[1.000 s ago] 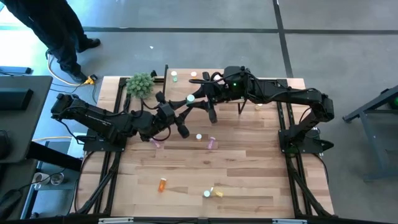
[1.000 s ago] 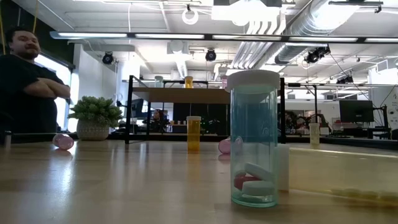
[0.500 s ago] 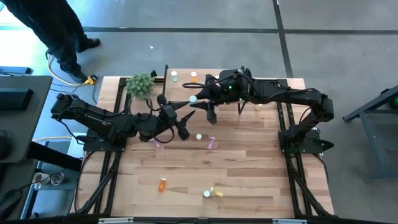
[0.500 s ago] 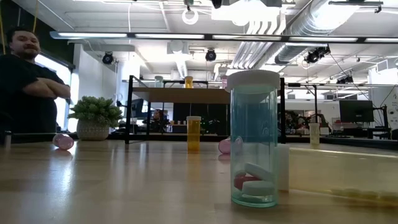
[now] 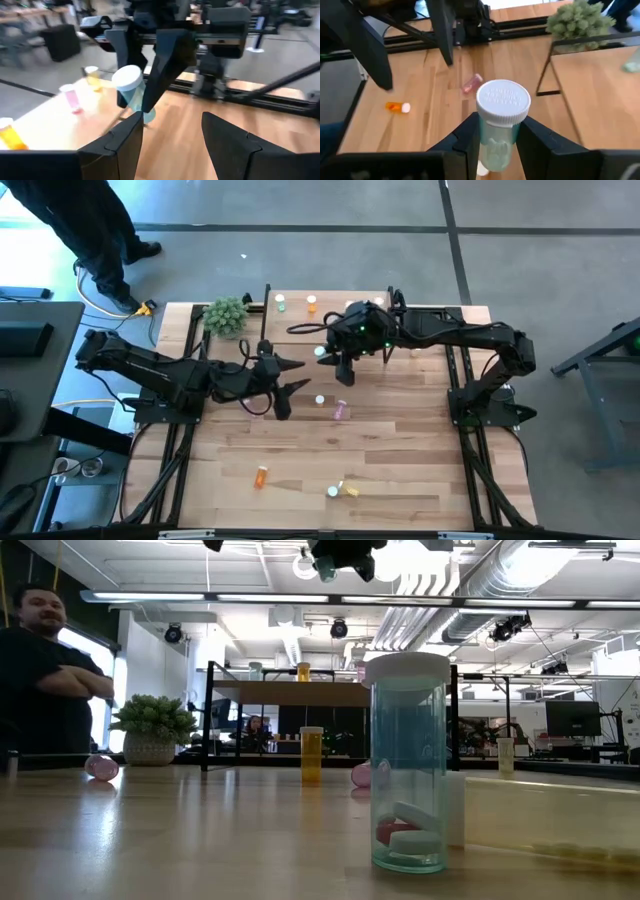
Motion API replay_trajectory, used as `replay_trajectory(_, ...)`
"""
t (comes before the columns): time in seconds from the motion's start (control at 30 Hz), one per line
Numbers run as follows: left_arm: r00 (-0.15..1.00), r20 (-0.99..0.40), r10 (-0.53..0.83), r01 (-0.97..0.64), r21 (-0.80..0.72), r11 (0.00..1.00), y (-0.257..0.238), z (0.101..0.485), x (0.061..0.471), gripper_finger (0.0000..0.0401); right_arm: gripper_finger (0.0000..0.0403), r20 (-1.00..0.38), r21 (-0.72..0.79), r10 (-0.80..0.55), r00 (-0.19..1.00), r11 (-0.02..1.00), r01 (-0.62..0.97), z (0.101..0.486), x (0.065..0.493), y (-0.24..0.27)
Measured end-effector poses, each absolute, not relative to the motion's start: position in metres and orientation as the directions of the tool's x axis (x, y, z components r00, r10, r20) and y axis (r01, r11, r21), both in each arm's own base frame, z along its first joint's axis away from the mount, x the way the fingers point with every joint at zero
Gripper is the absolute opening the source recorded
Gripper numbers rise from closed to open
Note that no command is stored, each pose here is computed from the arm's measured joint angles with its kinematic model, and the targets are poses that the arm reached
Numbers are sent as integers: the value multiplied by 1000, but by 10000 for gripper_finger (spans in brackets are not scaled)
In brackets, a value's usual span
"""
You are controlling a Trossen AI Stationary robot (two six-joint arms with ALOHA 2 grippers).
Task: Pick and place medicine bottles onto shelf by color
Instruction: Put the top blue pill bottle on the shelf aligned with the blue pill bottle
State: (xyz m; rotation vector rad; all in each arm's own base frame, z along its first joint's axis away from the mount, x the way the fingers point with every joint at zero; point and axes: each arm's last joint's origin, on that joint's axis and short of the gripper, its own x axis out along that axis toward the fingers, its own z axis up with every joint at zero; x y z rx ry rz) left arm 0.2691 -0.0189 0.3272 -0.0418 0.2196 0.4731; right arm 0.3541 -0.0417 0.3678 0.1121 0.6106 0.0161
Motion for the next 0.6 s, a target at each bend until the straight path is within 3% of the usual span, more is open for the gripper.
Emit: replay_trajectory(0.6, 901, -394, 182, -285, -222, 932, 10, 318, 260, 193, 99, -684, 216, 160, 712, 976, -11, 330, 377, 1)
